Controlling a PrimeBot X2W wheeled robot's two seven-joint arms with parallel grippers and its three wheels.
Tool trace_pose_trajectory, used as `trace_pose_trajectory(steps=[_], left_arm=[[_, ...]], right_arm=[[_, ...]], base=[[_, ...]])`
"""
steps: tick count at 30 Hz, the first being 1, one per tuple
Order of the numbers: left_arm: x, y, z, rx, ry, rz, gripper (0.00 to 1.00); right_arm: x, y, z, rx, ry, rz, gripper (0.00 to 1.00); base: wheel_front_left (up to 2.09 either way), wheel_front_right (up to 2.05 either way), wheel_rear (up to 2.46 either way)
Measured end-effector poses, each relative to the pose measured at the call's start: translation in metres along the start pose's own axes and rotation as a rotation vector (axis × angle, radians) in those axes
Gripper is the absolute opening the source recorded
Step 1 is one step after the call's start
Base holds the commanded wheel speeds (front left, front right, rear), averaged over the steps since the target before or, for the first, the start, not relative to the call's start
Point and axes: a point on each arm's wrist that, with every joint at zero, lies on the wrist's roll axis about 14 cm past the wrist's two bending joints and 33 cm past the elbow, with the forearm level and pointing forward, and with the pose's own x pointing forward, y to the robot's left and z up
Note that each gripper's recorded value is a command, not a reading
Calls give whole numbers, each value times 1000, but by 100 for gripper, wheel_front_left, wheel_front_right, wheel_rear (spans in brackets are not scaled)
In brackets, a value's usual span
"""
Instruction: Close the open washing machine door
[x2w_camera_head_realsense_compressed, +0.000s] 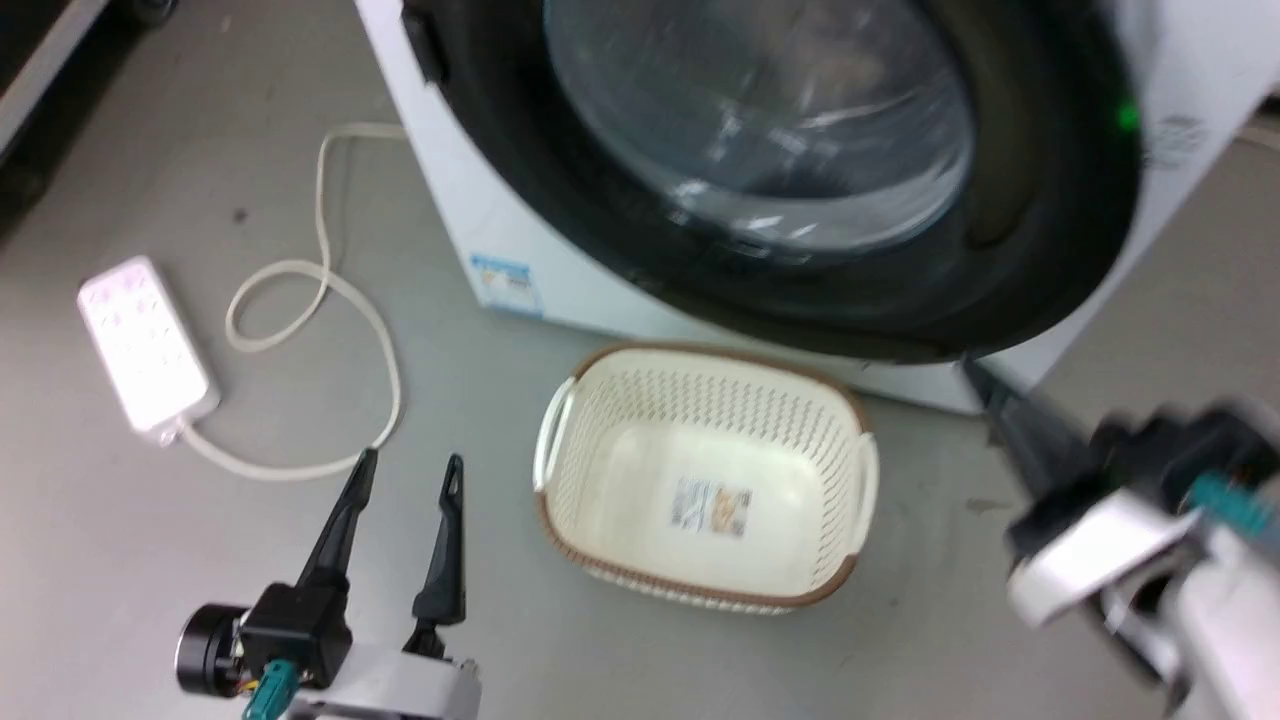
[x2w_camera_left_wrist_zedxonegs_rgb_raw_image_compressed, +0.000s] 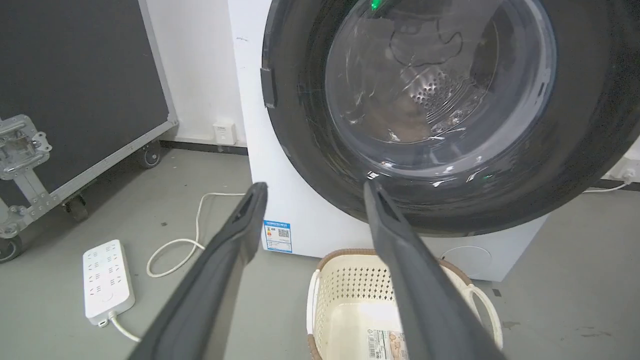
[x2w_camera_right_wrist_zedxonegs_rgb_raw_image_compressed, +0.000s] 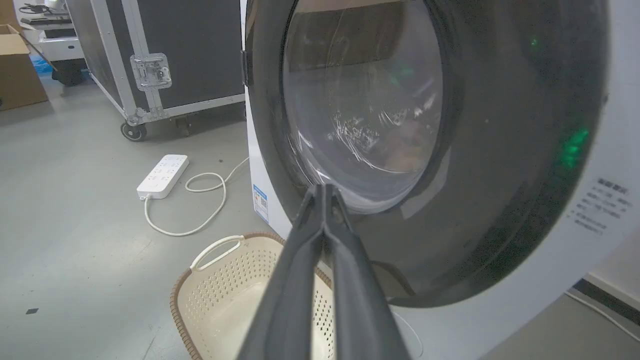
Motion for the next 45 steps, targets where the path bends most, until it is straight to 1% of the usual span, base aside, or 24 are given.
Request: trace_pose_trajectory(steps=[5, 6, 9, 13, 14, 18, 22, 26, 30, 31, 32, 35, 39, 40, 42, 45], left_arm=[[7, 7, -12, 5, 35, 27, 100], [9, 13, -18, 12, 52, 44, 100], [11, 17, -21, 16, 62, 60, 100], [13, 20, -24, 19, 72, 74, 100], [14, 20, -27, 22, 79, 77, 100], [18, 20, -29, 24, 83, 75, 100], [20, 18, -30, 19, 83, 71, 100], [21, 16, -29, 10, 77, 65, 100], [22, 14, -22, 6, 57, 60, 100], [22, 13, -15, 0, 36, 54, 100], [21, 12, -12, -3, 27, 51, 100], [17, 11, -3, -11, 2, 49, 100], [8, 8, 6, -27, -24, 35, 100], [1, 5, 12, -40, -39, 24, 100], [-4, 3, 13, -48, -42, 14, 100], [-9, -3, 12, -60, -41, -9, 100]], right_arm=[[45, -26, 2, -11, 13, 41, 0], [66, -44, -5, 3, 40, 27, 0], [85, -68, -12, 33, 62, -22, 0], [103, -87, -22, 64, 94, -68, 0], [111, -106, -28, 92, 114, -121, 0], [117, -134, -32, 131, 128, -210, 0], [123, -137, -35, 143, 141, -233, 0], [125, -136, -36, 181, 143, -253, 0], [120, -137, -27, 174, 124, -269, 0], [114, -136, -8, 146, 66, -272, 82], [110, -136, -3, 147, 45, -278, 100], [90, -126, 1, 150, 19, -289, 100], [50, -113, 1, 143, -8, -311, 100], [21, -97, 7, 125, -34, -315, 100], [1, -88, 12, 113, -56, -327, 100], [-32, -81, 17, 122, -86, -382, 100]], base=[[0, 0, 0], [0, 0, 0], [0, 0, 0], [0, 0, 0], [0, 0, 0], [0, 0, 0], [0, 0, 0], [0, 0, 0], [0, 0, 0], [0, 0, 0], [0, 0, 0], [0, 0, 0], [0, 0, 0], [0, 0, 0], [0, 0, 0], [0, 0, 0]])
